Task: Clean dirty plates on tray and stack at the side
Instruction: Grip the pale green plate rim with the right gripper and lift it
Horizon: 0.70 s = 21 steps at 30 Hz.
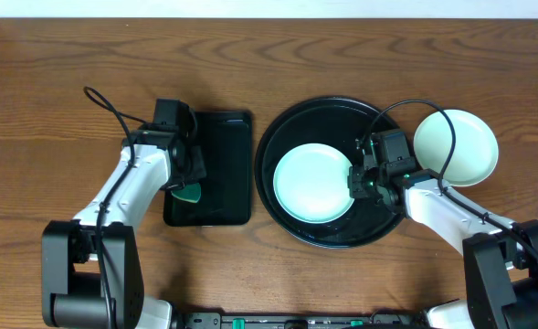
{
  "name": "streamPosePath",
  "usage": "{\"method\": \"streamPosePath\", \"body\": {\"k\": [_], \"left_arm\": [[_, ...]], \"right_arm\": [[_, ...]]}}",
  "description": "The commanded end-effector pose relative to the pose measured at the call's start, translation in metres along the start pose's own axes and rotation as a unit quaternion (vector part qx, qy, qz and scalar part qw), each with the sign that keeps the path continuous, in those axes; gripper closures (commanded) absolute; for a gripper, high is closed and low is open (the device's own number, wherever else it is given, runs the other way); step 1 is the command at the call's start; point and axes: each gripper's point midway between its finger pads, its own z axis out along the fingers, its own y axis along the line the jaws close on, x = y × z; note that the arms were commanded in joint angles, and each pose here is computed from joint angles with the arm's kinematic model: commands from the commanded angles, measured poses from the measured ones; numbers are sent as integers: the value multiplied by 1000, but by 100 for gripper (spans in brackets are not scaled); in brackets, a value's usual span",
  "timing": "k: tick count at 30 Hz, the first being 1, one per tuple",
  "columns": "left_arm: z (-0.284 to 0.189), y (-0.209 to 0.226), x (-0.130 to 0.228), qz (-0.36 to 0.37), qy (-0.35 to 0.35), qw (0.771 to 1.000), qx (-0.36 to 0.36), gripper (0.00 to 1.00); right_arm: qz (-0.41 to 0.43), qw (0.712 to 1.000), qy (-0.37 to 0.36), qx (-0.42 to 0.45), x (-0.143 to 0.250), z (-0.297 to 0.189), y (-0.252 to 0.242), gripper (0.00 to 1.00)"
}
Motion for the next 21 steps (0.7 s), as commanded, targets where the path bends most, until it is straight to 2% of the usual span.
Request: {"method": "streamPosePath", "body": {"k": [1, 4, 7, 15, 21], "left_arm": [[1, 4, 1, 6, -1, 1000, -7, 92], [1, 4, 1, 6, -1, 1000, -7, 92], [1, 4, 0, 6, -2, 1000, -6, 92], [1, 4, 0, 4, -3, 1000, -6, 92], [1, 2, 1, 4, -1, 1000, 0, 92]], "right_arm": [[-5, 1000, 9, 17, 6, 3, -5, 88], [0, 1000, 9, 17, 6, 3, -4, 91], [0, 1000, 10, 17, 7, 3, -4, 99], [6, 1000, 2, 18, 1, 0, -8, 99], [22, 999, -19, 16, -19, -27, -11, 99]]}}
